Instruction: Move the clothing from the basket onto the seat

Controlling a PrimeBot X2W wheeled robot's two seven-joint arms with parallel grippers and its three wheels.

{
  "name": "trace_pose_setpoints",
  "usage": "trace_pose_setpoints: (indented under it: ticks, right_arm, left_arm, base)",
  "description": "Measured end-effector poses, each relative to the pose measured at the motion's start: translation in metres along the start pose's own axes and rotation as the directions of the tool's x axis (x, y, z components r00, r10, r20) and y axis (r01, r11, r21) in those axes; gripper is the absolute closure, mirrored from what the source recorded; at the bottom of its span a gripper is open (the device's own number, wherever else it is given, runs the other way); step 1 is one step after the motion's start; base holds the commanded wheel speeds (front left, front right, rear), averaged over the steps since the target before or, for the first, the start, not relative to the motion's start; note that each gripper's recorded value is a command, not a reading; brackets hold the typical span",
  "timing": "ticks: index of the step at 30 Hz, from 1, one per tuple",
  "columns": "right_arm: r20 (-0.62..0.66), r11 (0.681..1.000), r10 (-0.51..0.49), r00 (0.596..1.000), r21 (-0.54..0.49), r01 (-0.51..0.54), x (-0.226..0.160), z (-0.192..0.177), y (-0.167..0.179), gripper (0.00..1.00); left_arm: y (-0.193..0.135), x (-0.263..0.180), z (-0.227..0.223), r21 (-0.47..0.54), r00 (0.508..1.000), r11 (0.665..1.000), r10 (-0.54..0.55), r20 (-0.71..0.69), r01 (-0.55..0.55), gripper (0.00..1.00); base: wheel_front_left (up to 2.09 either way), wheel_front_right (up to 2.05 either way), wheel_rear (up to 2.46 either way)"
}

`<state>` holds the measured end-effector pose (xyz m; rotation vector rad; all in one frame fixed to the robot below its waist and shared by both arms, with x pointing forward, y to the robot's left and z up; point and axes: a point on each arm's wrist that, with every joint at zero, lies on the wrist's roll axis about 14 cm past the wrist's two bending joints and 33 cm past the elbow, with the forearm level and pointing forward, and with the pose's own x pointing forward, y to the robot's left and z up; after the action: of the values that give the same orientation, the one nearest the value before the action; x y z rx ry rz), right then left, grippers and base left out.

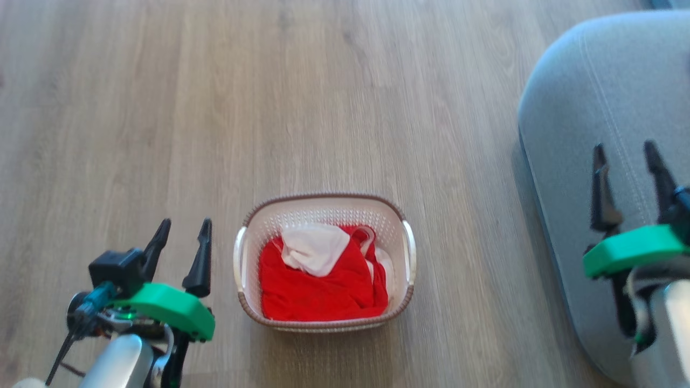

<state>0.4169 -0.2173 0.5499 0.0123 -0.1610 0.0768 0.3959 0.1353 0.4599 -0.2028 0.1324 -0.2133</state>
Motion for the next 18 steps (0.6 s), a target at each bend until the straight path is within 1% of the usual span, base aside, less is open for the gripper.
trace_pose_setpoints:
  ticks: [4,7,14,18]
  right_arm:
    - [-0.006,0.999,0.02,1.0,0.04,-0.02,-0.015,-0.003,0.02,0.0]
    - [-0.026,0.999,0.043,0.999,0.031,-0.042,-0.026,-0.01,0.032,0.0]
    - [-0.051,0.999,0.04,0.998,0.015,-0.04,-0.044,-0.02,0.037,0.0]
    - [-0.071,0.999,0.029,0.997,0.038,-0.026,-0.052,-0.028,0.04,0.0]
  left_arm:
    - [0.011,-0.014,0.006,0.007,0.999,0.999,0.046,0.022,-0.046,0.0]
    - [0.019,-0.022,0.006,0.009,0.997,0.997,0.074,0.022,-0.074,0.0]
    - [0.035,-0.033,0.006,0.02,0.993,0.993,0.117,0.029,-0.117,0.0]
    - [0.041,-0.037,0.007,0.024,0.991,0.991,0.128,0.035,-0.129,0.0]
  base:
    - [0.0,0.0,0.0]
    - [0.0,0.0,0.0]
    - [0.0,0.0,0.0]
    - [0.0,0.0,0.0]
